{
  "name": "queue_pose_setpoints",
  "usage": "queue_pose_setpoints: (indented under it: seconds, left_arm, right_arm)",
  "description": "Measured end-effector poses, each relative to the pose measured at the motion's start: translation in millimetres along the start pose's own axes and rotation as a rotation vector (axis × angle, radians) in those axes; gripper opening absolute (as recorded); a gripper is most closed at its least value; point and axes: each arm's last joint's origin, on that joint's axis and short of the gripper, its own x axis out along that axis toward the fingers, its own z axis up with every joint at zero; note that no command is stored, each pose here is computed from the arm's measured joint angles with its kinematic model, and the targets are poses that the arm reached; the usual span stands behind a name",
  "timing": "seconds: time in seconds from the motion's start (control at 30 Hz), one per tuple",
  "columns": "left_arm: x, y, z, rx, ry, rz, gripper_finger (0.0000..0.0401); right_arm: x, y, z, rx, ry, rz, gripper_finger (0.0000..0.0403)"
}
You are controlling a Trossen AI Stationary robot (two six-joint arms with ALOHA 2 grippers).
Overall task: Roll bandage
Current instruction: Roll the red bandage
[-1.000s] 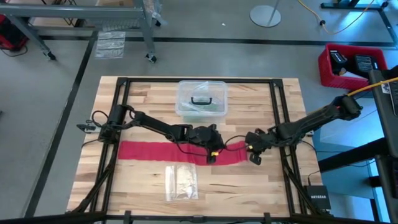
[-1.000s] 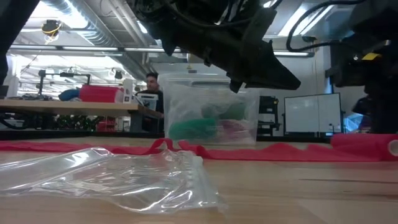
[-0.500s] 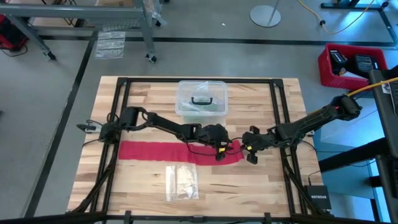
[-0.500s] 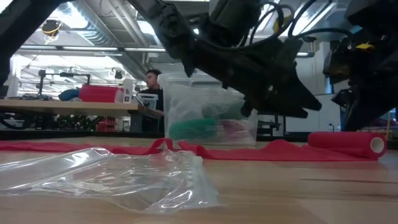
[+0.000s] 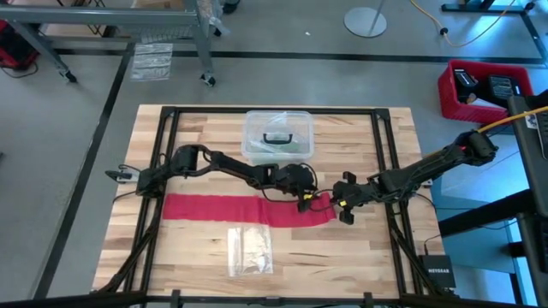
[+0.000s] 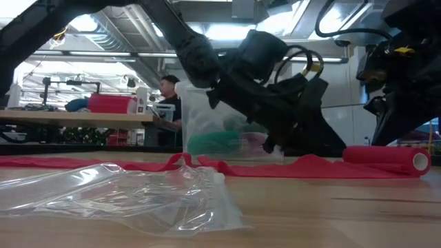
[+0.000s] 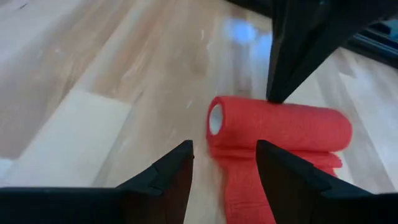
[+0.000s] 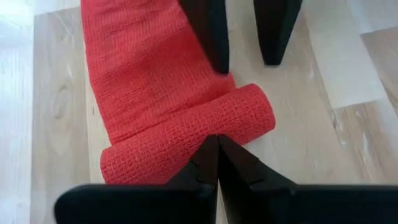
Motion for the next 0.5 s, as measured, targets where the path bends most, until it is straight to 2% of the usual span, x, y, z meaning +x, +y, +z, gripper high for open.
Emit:
queue_pose_setpoints:
  seconds: [0.23, 0.5]
  left_arm:
    - [6.5, 0.3, -3.7, 0.084, -0.056, -0.02, 0.0169]
    - [8.9, 2.4, -7.6, 0.085, -0.05, -0.023, 0.0169]
  right_arm:
    - [2.1, 1.1, 1.2, -0.019, -0.009, 0.004, 0.001]
    - [11.8, 4.8, 5.2, -0.035, -0.035, 0.0, 0.001]
